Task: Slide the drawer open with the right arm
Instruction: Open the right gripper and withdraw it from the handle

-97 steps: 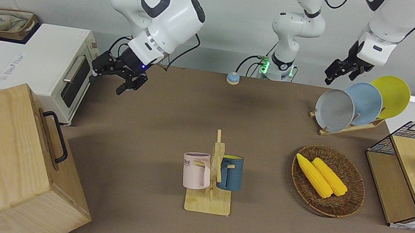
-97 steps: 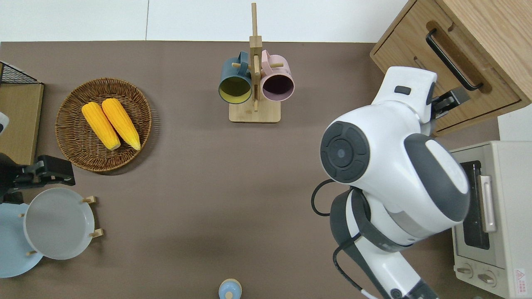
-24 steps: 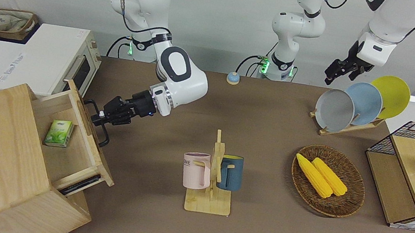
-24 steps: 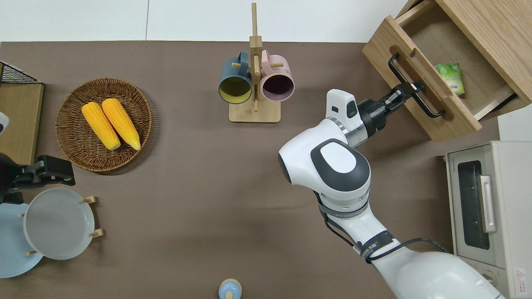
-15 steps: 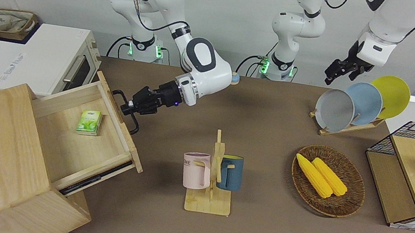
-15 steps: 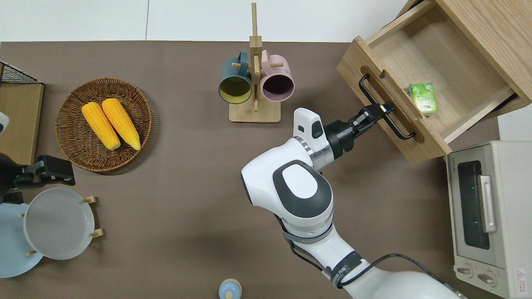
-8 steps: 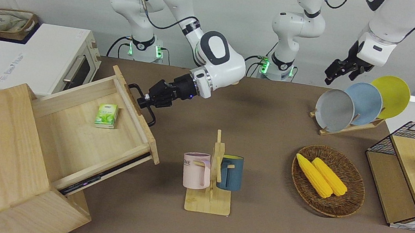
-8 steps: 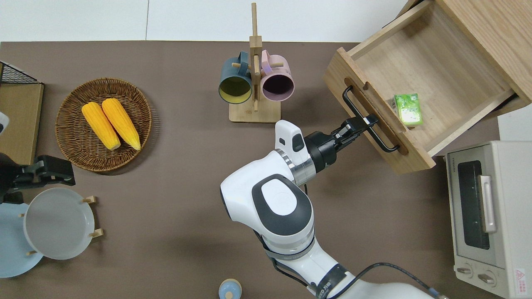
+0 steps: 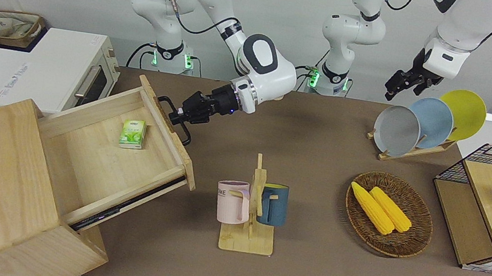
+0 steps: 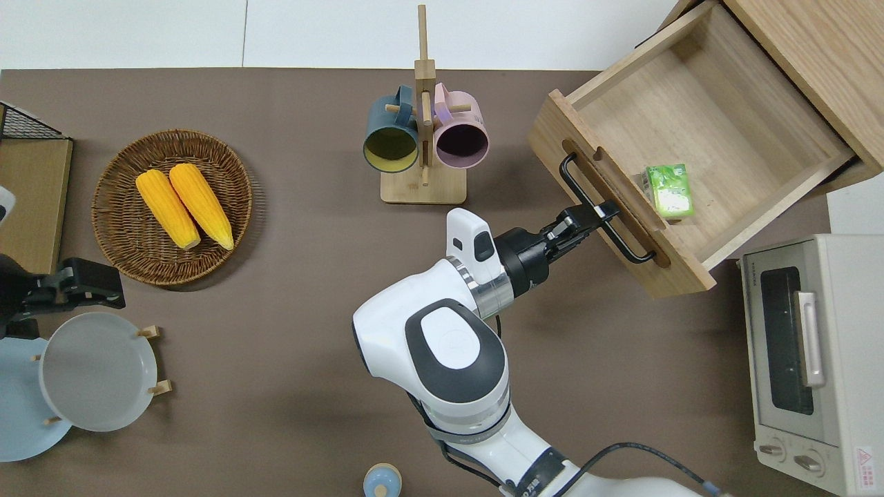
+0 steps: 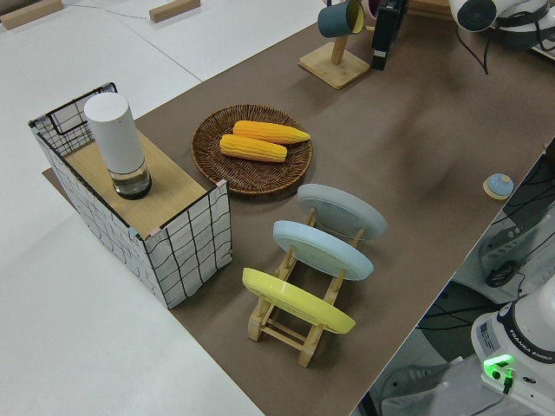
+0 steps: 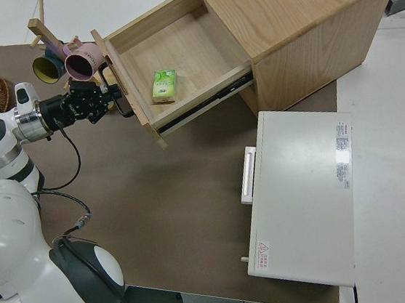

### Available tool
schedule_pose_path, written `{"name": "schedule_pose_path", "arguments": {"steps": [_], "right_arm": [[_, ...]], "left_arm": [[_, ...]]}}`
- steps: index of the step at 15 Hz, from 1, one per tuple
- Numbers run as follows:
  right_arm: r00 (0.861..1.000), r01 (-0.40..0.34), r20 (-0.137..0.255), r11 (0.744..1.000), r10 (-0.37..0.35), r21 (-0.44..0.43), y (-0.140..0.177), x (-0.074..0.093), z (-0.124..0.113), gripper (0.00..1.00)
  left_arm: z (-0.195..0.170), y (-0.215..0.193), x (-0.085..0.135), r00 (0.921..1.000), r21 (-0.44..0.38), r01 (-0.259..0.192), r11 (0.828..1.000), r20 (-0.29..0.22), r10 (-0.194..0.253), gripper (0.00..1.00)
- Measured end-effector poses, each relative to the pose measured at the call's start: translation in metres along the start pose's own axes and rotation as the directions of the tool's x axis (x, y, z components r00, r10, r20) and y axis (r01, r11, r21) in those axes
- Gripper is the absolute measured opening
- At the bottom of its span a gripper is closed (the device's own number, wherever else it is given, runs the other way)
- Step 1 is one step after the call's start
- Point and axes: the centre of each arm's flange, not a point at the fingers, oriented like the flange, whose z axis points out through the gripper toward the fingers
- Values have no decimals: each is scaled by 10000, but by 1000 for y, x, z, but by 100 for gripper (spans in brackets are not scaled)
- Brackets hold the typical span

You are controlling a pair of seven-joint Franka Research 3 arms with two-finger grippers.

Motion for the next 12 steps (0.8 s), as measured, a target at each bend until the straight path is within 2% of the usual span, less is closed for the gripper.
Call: {"name": "schedule_pose_path", "arguments": {"steps": [5,7,9,10,12], "right_arm": [[10000,40,71,9998,-41,178,2,0,-2,20],[9994,345,12,9993,-345,149,4,-1,-14,35],[9992,400,17,9992,-400,53,11,-5,-31,36],[9992,390,67,9992,-390,-4,17,-8,-39,42],[9993,380,45,9993,-380,-26,26,-11,-46,61]], "left_arm": [[0,0,0,10000,0,0,10000,0,0,100],[0,0,0,10000,0,0,10000,0,0,100],[0,0,0,10000,0,0,10000,0,0,100],[0,0,0,10000,0,0,10000,0,0,100],[0,0,0,10000,0,0,10000,0,0,100]]}}
